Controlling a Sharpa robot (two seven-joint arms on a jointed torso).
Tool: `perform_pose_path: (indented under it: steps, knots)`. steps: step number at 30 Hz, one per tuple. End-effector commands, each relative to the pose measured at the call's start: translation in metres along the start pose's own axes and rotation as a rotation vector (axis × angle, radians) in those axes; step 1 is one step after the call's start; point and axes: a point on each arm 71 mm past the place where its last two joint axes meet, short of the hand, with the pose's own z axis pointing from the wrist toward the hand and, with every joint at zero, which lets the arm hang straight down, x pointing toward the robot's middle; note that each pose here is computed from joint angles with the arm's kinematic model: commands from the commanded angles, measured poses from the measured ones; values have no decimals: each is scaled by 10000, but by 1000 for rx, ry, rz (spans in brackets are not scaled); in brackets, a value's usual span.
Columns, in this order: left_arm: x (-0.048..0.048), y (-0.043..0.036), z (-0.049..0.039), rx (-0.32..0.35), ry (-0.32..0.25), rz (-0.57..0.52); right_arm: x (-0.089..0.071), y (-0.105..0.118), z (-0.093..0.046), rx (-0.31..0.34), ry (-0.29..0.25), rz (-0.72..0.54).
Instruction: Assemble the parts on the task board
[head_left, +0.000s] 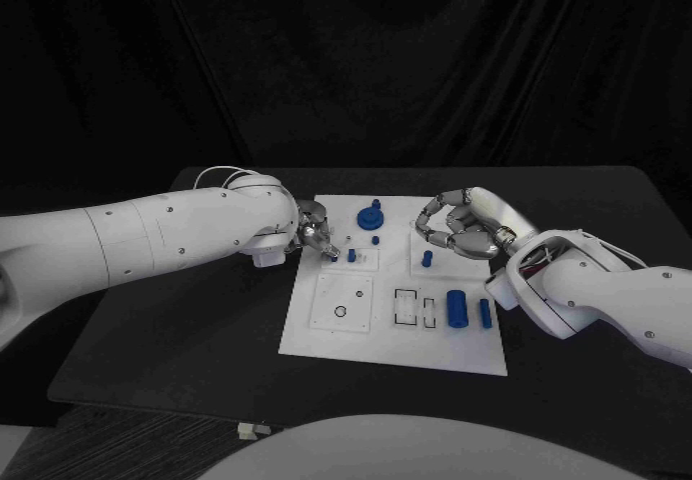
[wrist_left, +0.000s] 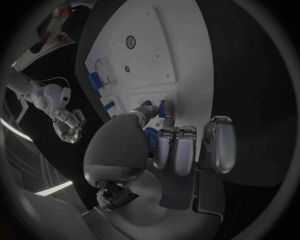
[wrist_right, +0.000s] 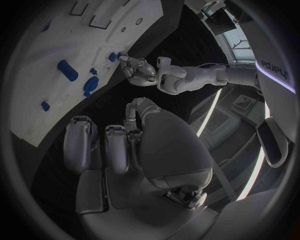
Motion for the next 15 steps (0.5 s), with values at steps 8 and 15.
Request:
perform_pose_path:
  steps: [8,15]
  knots:
    - [47,3,15,14,23,6,18,-11,-1,15,6,-1]
    - [92,18,42,16,28,1,21,-11,0,15,7,-1]
